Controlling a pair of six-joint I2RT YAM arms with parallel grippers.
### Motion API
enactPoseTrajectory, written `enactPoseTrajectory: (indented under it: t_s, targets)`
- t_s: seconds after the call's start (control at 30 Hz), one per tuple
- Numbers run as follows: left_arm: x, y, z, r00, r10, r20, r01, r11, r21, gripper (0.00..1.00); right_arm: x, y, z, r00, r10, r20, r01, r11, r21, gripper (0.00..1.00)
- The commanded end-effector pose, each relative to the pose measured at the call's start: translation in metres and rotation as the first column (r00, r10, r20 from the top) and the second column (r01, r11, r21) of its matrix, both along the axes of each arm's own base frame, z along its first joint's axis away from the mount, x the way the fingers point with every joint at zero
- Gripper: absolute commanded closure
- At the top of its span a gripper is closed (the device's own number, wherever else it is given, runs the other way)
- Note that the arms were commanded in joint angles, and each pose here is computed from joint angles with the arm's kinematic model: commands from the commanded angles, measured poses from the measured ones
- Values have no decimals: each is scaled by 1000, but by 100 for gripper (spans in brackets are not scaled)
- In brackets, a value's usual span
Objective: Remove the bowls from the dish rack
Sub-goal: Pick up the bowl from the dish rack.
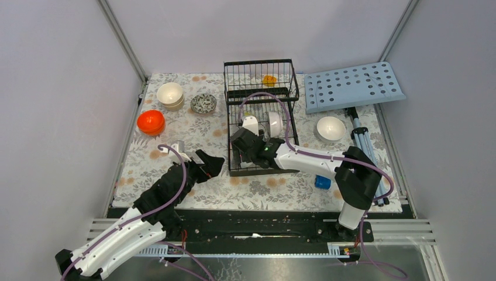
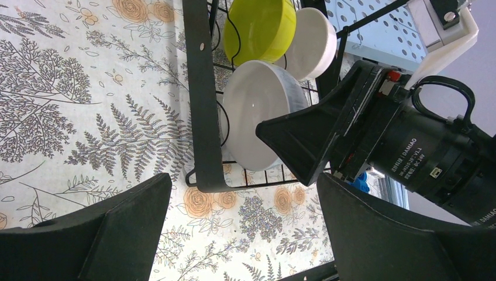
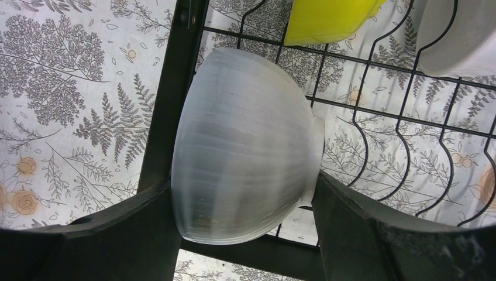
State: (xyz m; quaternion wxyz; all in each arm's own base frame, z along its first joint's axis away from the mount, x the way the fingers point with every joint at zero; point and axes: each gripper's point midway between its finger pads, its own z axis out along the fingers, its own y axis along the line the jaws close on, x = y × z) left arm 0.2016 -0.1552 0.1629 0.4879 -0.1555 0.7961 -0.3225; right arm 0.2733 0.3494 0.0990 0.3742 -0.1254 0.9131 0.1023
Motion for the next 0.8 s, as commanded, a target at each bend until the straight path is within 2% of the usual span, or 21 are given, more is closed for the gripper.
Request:
enactPoseTrajectory:
  t_s: [0.0, 0.77]
  targets:
    - [3, 0, 3, 1000, 12, 14, -12, 1000, -9, 1, 8, 10, 49, 996, -3, 94, -2, 999, 54, 100]
    - [3, 1, 4, 1000, 15, 16, -14, 1000, -8, 1, 4, 7, 63, 993, 5, 117, -7, 1000, 16, 100]
